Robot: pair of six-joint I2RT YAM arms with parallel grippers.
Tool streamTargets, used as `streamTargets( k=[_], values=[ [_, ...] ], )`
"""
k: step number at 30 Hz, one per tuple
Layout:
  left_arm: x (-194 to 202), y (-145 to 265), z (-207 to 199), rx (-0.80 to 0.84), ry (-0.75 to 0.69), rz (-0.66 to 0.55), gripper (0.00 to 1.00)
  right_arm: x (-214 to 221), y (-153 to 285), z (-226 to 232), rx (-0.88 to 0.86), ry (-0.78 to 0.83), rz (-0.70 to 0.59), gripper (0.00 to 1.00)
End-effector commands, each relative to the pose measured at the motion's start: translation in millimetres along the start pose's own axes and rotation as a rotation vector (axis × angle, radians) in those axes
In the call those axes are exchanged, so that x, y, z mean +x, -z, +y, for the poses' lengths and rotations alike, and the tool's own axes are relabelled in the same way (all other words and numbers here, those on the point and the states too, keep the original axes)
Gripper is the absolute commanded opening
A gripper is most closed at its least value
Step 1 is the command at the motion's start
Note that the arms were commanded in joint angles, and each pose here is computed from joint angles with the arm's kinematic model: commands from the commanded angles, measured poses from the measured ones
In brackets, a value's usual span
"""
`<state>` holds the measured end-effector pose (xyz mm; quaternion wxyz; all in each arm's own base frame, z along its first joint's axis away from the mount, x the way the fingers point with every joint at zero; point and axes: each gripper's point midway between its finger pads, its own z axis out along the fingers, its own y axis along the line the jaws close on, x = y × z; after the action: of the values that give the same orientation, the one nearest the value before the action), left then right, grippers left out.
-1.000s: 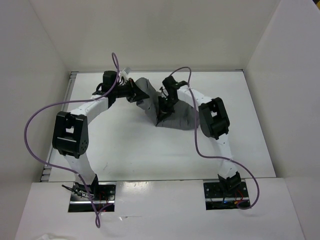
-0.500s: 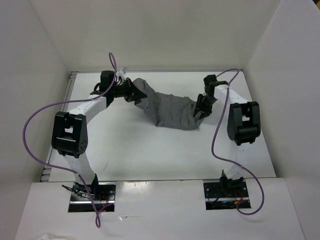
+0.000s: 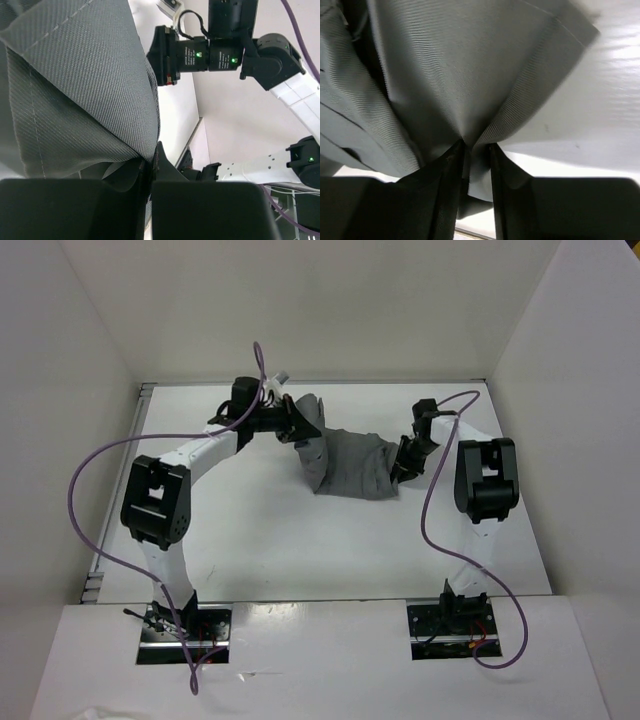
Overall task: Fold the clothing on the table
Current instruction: Fold the skirt
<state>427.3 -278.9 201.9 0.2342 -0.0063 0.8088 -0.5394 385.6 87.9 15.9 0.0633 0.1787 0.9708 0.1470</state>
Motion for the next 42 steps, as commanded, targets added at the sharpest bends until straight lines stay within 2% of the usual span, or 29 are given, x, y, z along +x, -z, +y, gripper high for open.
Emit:
streamTargets(
  k=[1, 8, 17, 20, 21, 22, 24, 25, 28, 29, 32, 34, 36, 37, 38, 39, 40, 41, 42],
  values=[
    [-4, -17, -13, 0.031, -0.042, 0.002, 0.0, 0, -14, 16, -0.071, 0.018, 0.01, 0.32],
    [7, -53, -2, 0.012, -0.024, 0.045, 0.0, 10, -18, 36, -0.133, 0.052, 0.043, 0.24],
    [28, -102, -13, 0.038, -0.031, 0.121, 0.0, 17, -25, 46, -0.161, 0.071, 0.065, 0.22],
    [33, -113, -23, 0.046, -0.038, 0.144, 0.16, 15, -27, 46, -0.161, 0.071, 0.065, 0.22],
    [42, -118, -20, 0.037, -0.013, 0.165, 0.29, 12, -25, 48, -0.165, 0.074, 0.057, 0.22],
    [48, -123, -26, 0.054, -0.011, 0.181, 0.39, 12, -25, 48, -0.165, 0.074, 0.057, 0.2],
    [54, -127, -39, 0.09, 0.004, 0.202, 0.51, 10, -24, 50, -0.169, 0.077, 0.049, 0.2],
    [62, -131, -42, 0.102, 0.002, 0.226, 0.64, 10, -24, 50, -0.169, 0.077, 0.049, 0.2],
    [62, -134, -55, 0.128, 0.019, 0.242, 0.75, 9, -24, 49, -0.161, 0.076, 0.045, 0.2],
    [60, -133, -62, 0.147, 0.024, 0.241, 0.79, 4, -19, 47, -0.166, 0.069, 0.029, 0.2],
    [40, -113, -105, 0.232, 0.004, 0.203, 0.8, -7, 0, 32, -0.112, 0.044, -0.029, 0.2],
    [20, -97, -118, 0.225, -0.069, 0.145, 0.8, -13, 27, 15, -0.036, 0.013, -0.091, 0.24],
    [-9, -65, -132, 0.198, -0.146, 0.059, 0.8, -20, 53, 2, 0.027, -0.025, -0.16, 0.27],
    [-17, -57, -121, 0.149, -0.151, 0.017, 0.82, -22, 80, -14, 0.103, -0.048, -0.231, 0.28],
    [-31, -32, -126, 0.125, -0.172, -0.036, 0.82, -24, 94, -17, 0.13, -0.074, -0.275, 0.31],
    [-36, -22, -123, 0.106, -0.204, -0.066, 0.82, -27, 118, -18, 0.145, -0.082, -0.347, 0.31],
    [-44, -2, -130, 0.086, -0.229, -0.127, 0.82, -25, 128, -16, 0.135, -0.088, -0.365, 0.31],
    [-43, 5, -100, 0.023, -0.196, -0.139, 0.82, -25, 134, -14, 0.125, -0.095, -0.381, 0.31],
    [-43, 12, -88, -0.012, -0.212, -0.158, 0.82, -25, 142, 0, 0.09, -0.072, -0.396, 0.31]
  ],
)
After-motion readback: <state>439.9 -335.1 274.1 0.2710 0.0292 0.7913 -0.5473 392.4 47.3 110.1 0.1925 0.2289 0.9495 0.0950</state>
